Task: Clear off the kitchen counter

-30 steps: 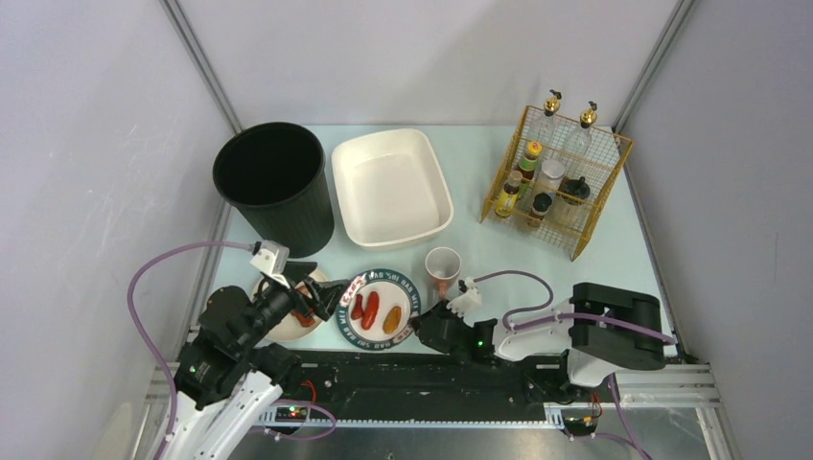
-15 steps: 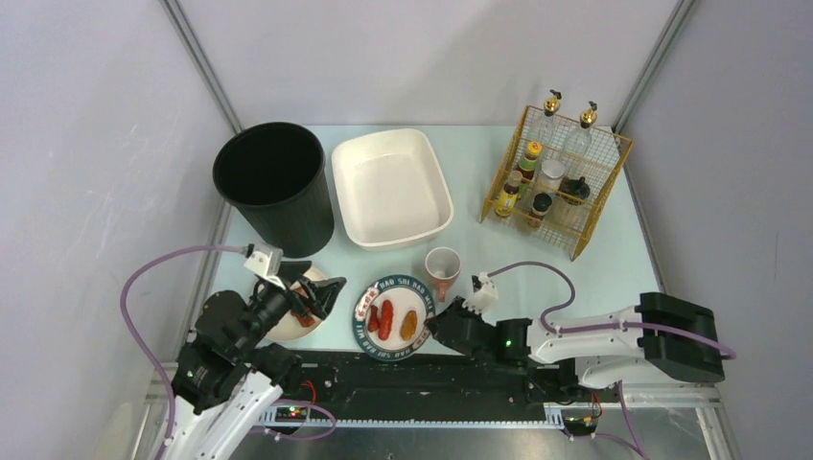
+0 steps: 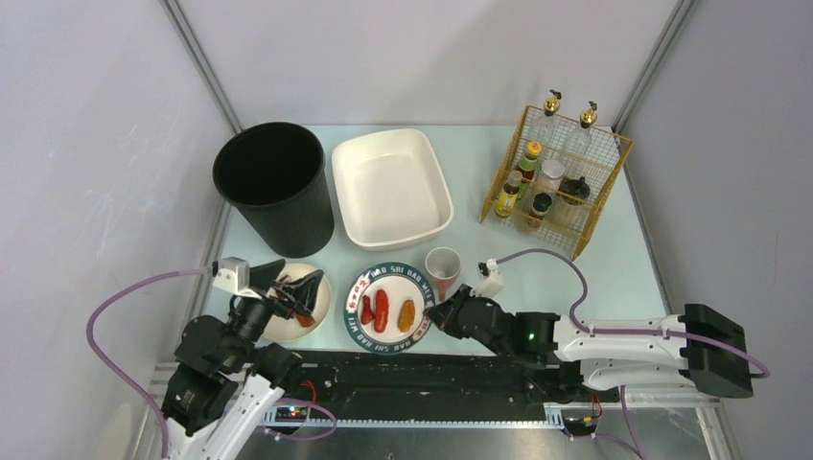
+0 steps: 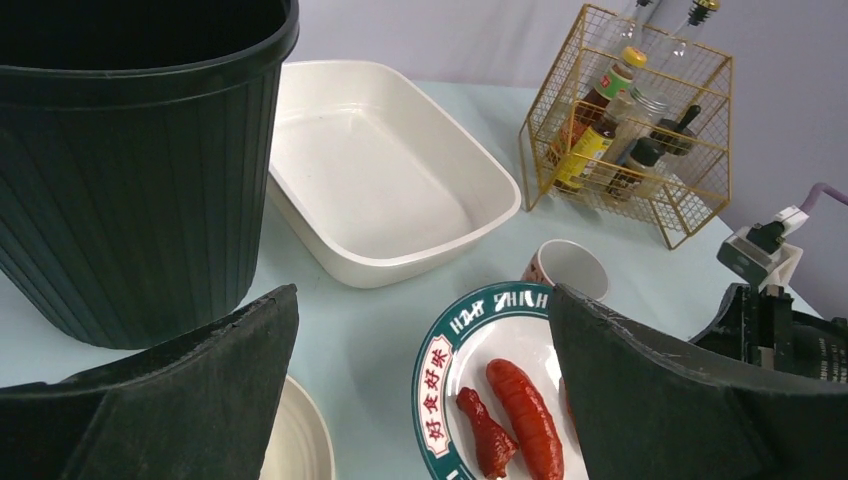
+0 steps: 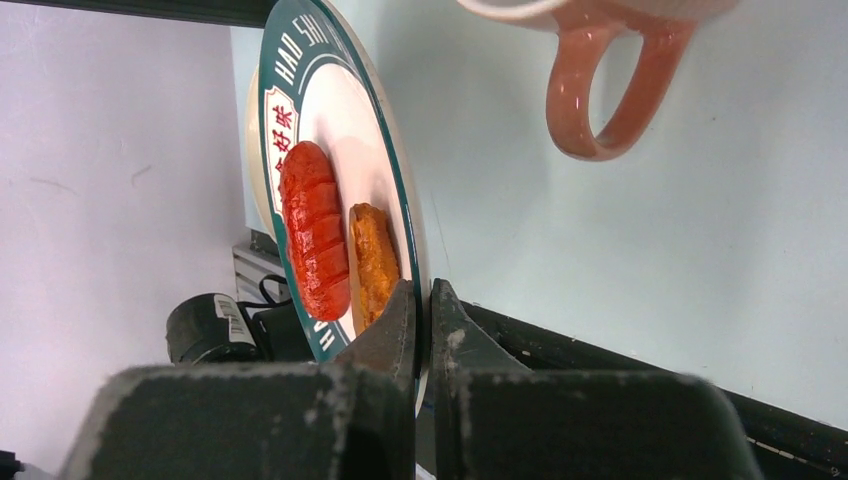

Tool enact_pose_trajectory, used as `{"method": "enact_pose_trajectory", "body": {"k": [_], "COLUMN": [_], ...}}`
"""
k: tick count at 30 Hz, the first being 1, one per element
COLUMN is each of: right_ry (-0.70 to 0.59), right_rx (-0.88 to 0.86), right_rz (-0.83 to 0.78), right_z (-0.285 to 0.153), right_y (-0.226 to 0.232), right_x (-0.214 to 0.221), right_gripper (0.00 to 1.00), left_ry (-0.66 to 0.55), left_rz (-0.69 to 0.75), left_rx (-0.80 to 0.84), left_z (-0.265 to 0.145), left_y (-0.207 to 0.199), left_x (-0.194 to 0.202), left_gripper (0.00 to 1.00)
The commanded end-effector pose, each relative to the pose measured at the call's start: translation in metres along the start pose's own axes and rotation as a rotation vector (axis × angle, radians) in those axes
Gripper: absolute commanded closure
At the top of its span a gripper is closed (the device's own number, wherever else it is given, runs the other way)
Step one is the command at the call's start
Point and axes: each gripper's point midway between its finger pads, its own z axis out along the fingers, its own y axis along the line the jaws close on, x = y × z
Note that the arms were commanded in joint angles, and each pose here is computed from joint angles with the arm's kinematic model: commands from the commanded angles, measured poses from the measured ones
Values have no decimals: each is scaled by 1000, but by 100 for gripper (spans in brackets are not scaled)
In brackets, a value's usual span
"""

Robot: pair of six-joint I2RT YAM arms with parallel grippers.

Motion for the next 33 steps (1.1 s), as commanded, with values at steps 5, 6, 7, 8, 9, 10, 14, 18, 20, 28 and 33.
{"method": "enact_pose_trajectory", "body": {"k": [5, 6, 7, 8, 9, 10, 14, 18, 20, 28, 33], "right_ry": [5, 9, 23, 27, 37, 40, 57, 63, 68, 66, 70], "right_rx": [-226, -241, -259, -271, -291, -295, -343, -375, -380, -418, -421], "right_rz": [103, 102, 106, 101, 104, 91, 49, 20, 6, -45, -51], "right_z": [-14, -16, -18, -20, -24, -26, -40, -51, -56, -74, -75], "right_y": [74, 80, 86, 90, 97, 100, 123, 139, 144, 166, 167], "right_x": [-39, -43, -47, -50, -55, -58, -70, -78, -81, -91, -91], "right_gripper": [100, 100, 100, 100, 100, 100, 100, 100, 100, 100, 100], "left_ry": [-52, -48, -34, -16, -6, 6, 63, 148, 194, 229, 208], "left_rz": [-31, -35, -35, -40, -45, -63, -181, -327, -379, -520, -571], "left_rx": [-23, -16, -14, -4, 8, 10, 20, 35, 55, 40, 49], "left_z": [-5, -5, -3, -1, 0, 2, 8, 16, 17, 13, 7], "left_y": [3, 1, 0, -3, -6, -8, -18, -31, -39, -49, -52], "left_x": [-12, -13, -12, -12, -11, -12, -6, 6, 9, 0, -9], "left_gripper": [2, 2, 2, 2, 2, 2, 2, 2, 2, 2, 7]}}
